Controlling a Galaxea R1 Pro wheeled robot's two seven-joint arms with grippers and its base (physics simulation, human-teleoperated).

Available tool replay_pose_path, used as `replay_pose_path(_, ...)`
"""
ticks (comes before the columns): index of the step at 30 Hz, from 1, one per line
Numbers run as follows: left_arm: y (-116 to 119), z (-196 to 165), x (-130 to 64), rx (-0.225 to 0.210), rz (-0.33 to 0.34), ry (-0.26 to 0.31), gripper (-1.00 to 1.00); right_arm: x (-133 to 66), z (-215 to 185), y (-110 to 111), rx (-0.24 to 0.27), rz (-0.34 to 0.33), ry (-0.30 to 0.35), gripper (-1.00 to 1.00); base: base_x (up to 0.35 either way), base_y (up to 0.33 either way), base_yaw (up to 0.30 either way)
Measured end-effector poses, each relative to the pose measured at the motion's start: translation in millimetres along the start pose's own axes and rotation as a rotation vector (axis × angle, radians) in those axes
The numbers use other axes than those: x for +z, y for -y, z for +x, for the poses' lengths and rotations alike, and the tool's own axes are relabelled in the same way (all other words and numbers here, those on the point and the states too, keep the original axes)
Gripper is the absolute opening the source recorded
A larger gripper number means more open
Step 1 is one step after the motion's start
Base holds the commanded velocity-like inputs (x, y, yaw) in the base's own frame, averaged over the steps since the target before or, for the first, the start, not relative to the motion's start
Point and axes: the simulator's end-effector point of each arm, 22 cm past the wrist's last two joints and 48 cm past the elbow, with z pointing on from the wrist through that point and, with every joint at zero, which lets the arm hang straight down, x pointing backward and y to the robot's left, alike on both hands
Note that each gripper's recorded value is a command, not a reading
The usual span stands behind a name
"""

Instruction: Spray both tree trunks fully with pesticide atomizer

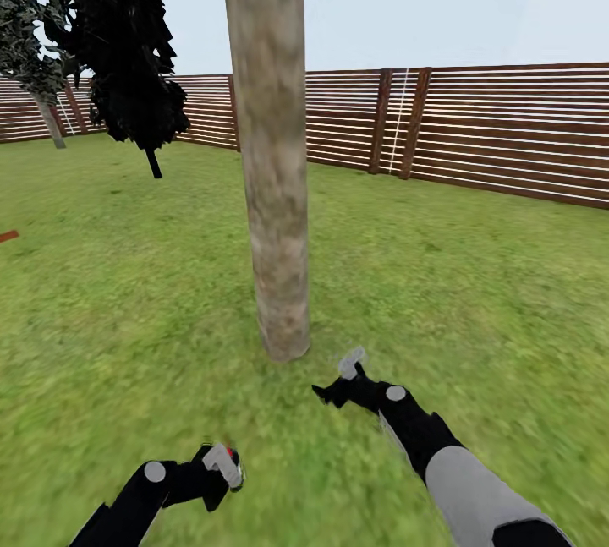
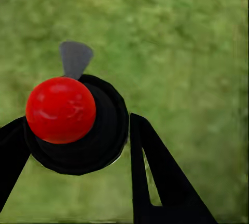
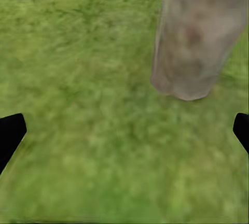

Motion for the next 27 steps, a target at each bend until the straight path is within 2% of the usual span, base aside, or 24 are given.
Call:
replay_pose_path(3, 12.3, -8.2, -2.1, 0.02, 0.096, -0.007, -1.0, 1.9, -22.3, -13.6, -0.015, -0.124, -0.029, 1.0, 0.0, 0.0, 0.0)
replay_pose_path(5, 14.7, -5.4, -2.5, 0.044, 0.114, -0.029, -1.0, 0.7, -15.4, -36.6, -0.096, -0.221, -0.078, 1.0, 0.0, 0.0, 0.0)
replay_pose_path(7, 16.2, 0.1, -2.0, 0.073, 0.12, -0.057, -1.0, -0.4, -8.3, -46.4, -0.152, -0.261, -0.112, 1.0, 0.0, 0.0, 0.0)
replay_pose_path(9, 19.6, 4.1, -2.5, 0.092, 0.137, -0.076, -1.0, -1.0, -5.7, -49.3, -0.169, -0.273, -0.123, 1.0, 0.0, 0.0, 0.0)
replay_pose_path(10, 22.6, 6.2, -3.6, 0.098, 0.154, -0.085, -1.0, -1.1, -5.2, -50.2, -0.172, -0.277, -0.126, -1.0, 0.0, 0.0, 0.0)
replay_pose_path(15, 22.6, 6.9, -4.9, 0.111, 0.164, -0.094, -1.0, -1.9, -2.5, -51.1, -0.182, -0.283, -0.134, -1.0, 0.0, 0.0, 0.0)
replay_pose_path(18, 22.5, 5.5, -4.6, 0.115, 0.165, -0.096, -1.0, -2.9, 4.9, -50.5, -0.223, -0.287, -0.162, -1.0, 0.0, 0.0, 0.0)
replay_pose_path(21, 22.6, 5.9, -4.4, 0.118, 0.165, -0.099, -1.0, -8.6, 13.8, -64.2, -0.251, -0.358, -0.194, -1.0, 0.0, 0.0, 0.0)
replay_pose_path(23, 21.7, 9.4, -3.1, 0.155, 0.161, -0.131, -1.0, -14.4, 20.2, -78.2, -0.271, -0.427, -0.218, -1.0, 0.0, 0.0, 0.0)
replay_pose_path(27, 20.4, 8.5, -1.8, 0.178, 0.157, -0.147, -1.0, -16.0, 22.4, -81.5, -0.279, -0.444, -0.226, -1.0, 0.0, 0.0, 0.0)
